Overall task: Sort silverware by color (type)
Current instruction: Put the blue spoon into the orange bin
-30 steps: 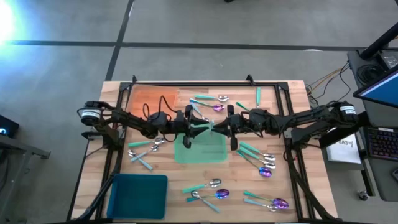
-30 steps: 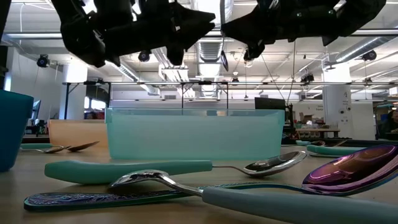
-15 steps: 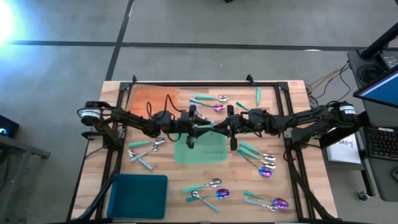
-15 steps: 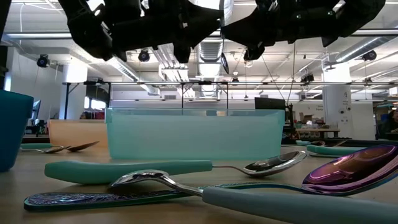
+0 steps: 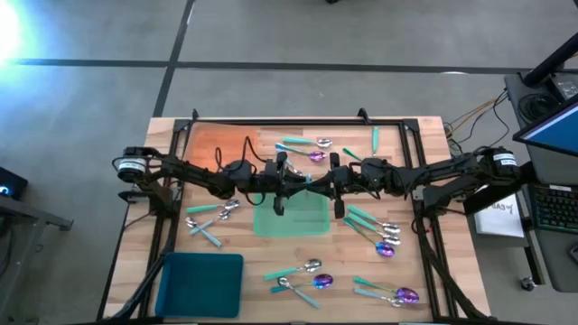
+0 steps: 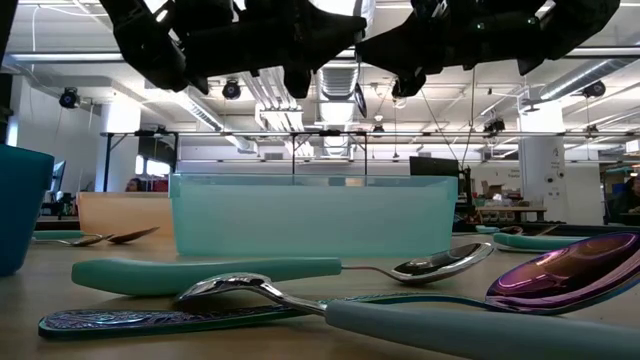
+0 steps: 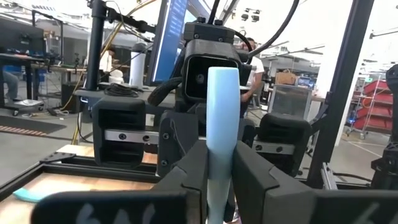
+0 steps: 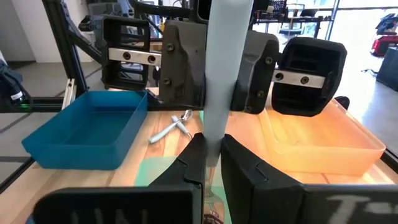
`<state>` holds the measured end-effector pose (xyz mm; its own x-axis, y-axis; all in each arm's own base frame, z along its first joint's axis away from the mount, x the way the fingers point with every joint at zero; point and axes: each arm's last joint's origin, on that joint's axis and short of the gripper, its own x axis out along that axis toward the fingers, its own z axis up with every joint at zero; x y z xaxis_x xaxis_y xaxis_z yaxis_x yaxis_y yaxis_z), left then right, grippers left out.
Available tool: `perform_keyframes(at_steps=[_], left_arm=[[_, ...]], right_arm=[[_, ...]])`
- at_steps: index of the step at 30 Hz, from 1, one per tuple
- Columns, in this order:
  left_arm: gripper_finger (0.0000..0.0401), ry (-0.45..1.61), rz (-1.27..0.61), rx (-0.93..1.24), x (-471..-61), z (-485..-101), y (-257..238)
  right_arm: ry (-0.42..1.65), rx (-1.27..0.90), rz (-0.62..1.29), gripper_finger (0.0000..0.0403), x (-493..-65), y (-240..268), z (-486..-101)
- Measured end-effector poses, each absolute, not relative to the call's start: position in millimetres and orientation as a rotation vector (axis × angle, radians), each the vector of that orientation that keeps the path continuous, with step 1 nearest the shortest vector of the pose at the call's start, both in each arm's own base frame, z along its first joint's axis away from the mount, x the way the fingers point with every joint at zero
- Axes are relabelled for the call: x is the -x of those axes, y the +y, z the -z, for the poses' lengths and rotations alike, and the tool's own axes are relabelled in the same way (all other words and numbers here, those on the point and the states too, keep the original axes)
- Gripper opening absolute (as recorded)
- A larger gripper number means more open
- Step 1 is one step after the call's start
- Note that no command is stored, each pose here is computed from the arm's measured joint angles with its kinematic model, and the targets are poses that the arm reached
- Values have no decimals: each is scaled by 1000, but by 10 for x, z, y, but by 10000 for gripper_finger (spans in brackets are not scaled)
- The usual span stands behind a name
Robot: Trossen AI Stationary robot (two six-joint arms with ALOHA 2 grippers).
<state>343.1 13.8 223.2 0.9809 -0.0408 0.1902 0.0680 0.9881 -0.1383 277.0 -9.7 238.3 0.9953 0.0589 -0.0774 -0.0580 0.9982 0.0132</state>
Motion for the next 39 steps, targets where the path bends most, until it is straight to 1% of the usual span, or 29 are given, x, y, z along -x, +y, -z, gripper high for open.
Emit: perform_keyframes(at_steps=[6, 8, 11, 15, 19, 23, 27, 31, 39], left_arm=[[29, -187, 55, 145, -3432, -2231, 138], [29, -185, 53, 146, -3432, -2229, 143], [29, -173, 43, 146, -3433, -2217, 161], [29, -137, 3, 135, -3428, -2171, 226], [29, -45, -66, 136, -3392, -2100, 379], [29, 73, -190, 108, -3302, -2092, 601], [29, 192, -326, 100, -3126, -2153, 836], [29, 329, -475, 73, -2894, -2223, 1008], [29, 529, -738, -33, -2451, -2400, 1136]], right_arm=[[81, -57, -57, 23, -2770, -97, -2382], [83, -84, -55, 31, -2769, -97, -2381], [101, -122, -33, 55, -2761, -121, -2372], [142, -122, 51, 99, -2739, -154, -2345], [161, -118, 71, 140, -2712, -159, -2351], [208, -125, 72, 162, -2694, -156, -2317], [247, -129, 76, 163, -2685, -156, -2281], [261, -127, 77, 153, -2681, -160, -2267], [296, -126, 90, 135, -2671, -163, -2235]])
